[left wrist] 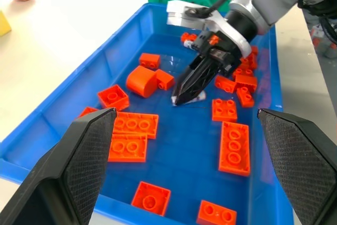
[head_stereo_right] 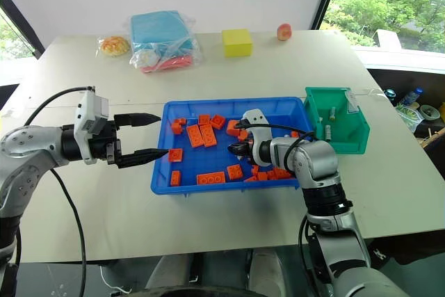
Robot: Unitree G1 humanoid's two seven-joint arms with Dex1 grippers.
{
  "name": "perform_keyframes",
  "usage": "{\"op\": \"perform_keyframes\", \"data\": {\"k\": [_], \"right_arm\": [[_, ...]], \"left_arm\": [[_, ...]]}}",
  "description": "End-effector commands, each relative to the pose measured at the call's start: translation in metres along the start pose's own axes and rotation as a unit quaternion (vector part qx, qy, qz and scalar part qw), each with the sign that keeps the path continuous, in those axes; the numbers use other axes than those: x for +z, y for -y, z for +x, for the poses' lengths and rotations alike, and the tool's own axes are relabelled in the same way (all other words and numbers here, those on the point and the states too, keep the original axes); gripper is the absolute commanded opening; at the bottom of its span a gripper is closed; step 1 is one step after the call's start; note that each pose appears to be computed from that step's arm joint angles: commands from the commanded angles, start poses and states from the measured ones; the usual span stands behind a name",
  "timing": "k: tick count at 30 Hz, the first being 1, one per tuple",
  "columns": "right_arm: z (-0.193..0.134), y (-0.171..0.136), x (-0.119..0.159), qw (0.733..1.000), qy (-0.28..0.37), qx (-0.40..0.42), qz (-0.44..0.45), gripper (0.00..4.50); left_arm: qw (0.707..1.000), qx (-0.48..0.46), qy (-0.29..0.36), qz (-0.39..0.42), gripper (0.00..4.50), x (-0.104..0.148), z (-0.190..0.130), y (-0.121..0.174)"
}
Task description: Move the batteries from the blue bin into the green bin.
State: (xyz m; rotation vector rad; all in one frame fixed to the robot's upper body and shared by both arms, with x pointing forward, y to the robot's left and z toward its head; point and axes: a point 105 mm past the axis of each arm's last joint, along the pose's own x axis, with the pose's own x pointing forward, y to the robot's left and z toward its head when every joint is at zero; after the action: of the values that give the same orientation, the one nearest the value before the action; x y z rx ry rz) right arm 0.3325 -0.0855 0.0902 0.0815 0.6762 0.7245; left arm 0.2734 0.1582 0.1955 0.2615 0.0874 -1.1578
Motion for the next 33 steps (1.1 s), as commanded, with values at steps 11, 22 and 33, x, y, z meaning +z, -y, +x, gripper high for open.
{"op": "perform_keyframes", "data": {"k": [11,22,33], "right_arm": [[-0.123,0.061,0.088,0.979,0.177,-0.104,-0.003,0.53],[-0.175,0.143,0.062,0.943,0.187,-0.275,0.0,0.87],[-0.163,0.097,0.084,0.948,0.187,-0.232,-0.111,3.67]], "left_arm": [[1.0,-0.016,0.006,0.022,4.5,0.008,0.005,-0.005],[0.999,-0.033,0.022,0.017,4.5,0.006,0.019,-0.004],[0.999,-0.039,0.019,0.025,4.5,0.008,0.017,-0.004]]}}
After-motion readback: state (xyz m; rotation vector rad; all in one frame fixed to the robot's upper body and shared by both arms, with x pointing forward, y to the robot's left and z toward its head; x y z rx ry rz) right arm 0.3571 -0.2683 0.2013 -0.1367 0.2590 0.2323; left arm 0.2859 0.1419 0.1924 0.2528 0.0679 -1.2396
